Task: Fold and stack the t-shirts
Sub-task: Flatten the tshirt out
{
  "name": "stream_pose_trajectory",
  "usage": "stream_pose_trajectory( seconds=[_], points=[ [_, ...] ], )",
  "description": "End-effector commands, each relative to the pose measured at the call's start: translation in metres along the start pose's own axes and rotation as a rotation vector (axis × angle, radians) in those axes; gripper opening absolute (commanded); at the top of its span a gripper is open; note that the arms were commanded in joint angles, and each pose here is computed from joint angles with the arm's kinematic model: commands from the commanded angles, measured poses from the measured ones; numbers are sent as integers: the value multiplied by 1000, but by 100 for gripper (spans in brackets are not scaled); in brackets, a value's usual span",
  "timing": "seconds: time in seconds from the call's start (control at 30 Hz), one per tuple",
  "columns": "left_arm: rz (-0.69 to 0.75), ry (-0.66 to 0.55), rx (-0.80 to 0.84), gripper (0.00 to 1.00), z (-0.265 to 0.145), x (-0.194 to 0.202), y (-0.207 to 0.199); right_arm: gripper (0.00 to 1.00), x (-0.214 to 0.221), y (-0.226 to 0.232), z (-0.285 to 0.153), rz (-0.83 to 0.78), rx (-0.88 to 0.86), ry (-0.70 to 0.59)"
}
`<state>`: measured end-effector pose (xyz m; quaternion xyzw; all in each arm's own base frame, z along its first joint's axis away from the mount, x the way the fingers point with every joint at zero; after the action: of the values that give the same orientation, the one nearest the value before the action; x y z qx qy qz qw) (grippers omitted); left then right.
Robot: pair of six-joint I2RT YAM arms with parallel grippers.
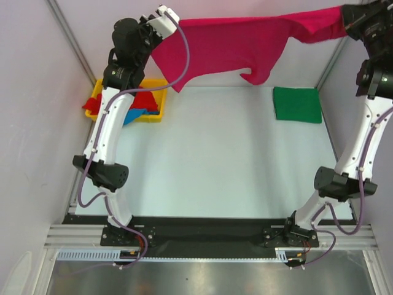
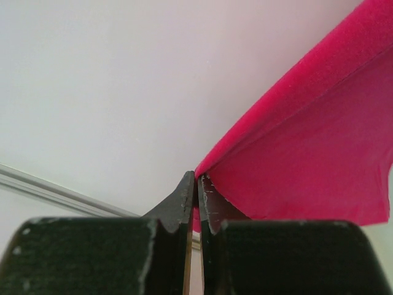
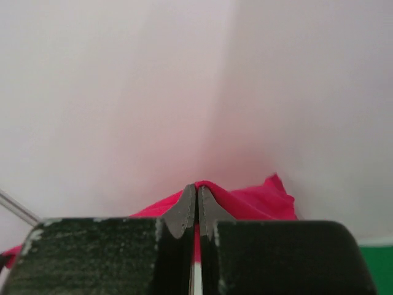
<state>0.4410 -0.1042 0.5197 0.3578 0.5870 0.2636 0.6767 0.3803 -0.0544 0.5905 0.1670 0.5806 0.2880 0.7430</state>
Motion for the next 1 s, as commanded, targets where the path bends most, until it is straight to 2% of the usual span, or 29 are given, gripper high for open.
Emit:
stream_pose_trajectory(
  seconds=[0.0,0.1,0.13,0.17,0.2,0.3,0.33,0.37,0.4,0.5,0.6,0.73,0.87,0.9,0.97],
  points=[
    [13,23,-83,8,-17,3,20,0,10,-22,-23,-85,139,59],
    [5,75,26,7,-23,27,-15,0,48,-50,-64,-122,295,139],
    [13,91,120,7,-34,41,-41,0,74,-62,-97,-115,370,176],
    [20,103,166,7,-40,50,-56,0,86,-68,-110,-117,392,184],
    [51,149,290,7,-45,78,-99,0,86,-53,-140,-136,384,152],
    [115,181,429,8,-82,99,-141,0,157,-88,-192,-87,529,357],
    [130,244,562,8,-99,124,-180,0,165,-81,-212,-112,543,363],
    [130,250,609,7,-115,130,-189,0,196,-97,-233,-86,615,468],
    [128,307,704,7,-134,152,-218,0,205,-100,-245,-76,641,499],
    [139,393,856,7,-174,184,-259,0,240,-103,-287,13,707,620],
    [119,475,956,7,-204,206,-285,0,272,-104,-316,112,762,728],
    [69,551,1081,7,-239,217,-302,0,296,-102,-343,204,818,825],
    [75,615,1237,7,-281,219,-301,0,308,-91,-362,262,848,938],
    [66,647,1312,7,-298,220,-301,0,308,-88,-365,251,848,950],
    [54,634,1354,7,-313,218,-296,0,300,-79,-366,238,835,943]
  ],
)
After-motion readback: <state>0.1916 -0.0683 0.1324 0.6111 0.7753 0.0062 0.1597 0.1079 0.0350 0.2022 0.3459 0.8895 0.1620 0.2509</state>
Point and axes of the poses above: each gripper's point midway between its finger pads, its own z axis out along the fingers, its own y axis along the line the jaws close on, x = y × z, the point moved 8 cm from there along -z, back along the fingers, and after that the axes turned 6 degrees about z, right-handed, at the moved point
